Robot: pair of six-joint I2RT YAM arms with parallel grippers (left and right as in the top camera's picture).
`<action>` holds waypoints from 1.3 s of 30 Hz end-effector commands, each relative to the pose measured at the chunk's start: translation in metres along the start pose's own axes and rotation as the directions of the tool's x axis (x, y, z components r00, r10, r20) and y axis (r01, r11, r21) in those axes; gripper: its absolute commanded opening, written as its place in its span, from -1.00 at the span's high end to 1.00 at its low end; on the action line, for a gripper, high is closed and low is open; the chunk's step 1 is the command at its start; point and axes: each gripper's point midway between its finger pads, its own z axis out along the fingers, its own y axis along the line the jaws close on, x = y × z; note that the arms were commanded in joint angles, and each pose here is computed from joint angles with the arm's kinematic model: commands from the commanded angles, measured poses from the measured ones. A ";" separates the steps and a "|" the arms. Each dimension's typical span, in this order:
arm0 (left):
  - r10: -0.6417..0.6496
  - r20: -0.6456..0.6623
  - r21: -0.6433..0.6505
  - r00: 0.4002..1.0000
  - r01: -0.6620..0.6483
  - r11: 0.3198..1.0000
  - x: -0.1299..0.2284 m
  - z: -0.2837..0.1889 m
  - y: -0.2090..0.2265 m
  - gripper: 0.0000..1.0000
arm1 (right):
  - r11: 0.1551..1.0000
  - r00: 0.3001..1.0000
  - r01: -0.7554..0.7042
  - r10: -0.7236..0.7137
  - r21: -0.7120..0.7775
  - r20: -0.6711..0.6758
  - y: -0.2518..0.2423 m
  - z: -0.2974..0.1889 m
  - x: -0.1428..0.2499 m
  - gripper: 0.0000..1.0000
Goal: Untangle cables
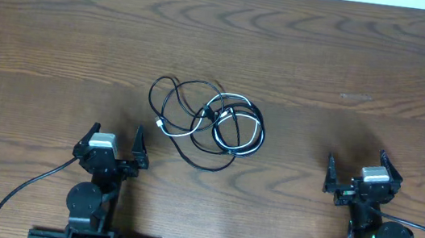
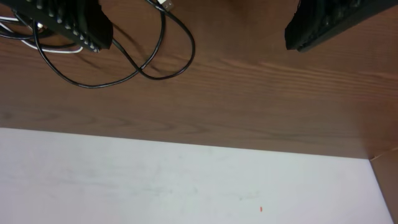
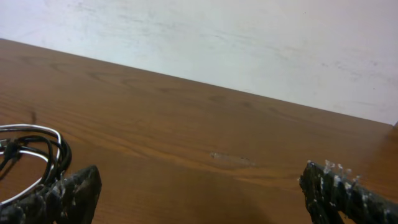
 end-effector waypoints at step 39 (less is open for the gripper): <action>-0.104 -0.065 0.010 0.992 0.105 0.994 0.000 -0.001 -0.004 -0.88 | 1.000 1.000 -0.014 0.014 0.007 0.000 -0.001 -0.001 -0.002 -0.98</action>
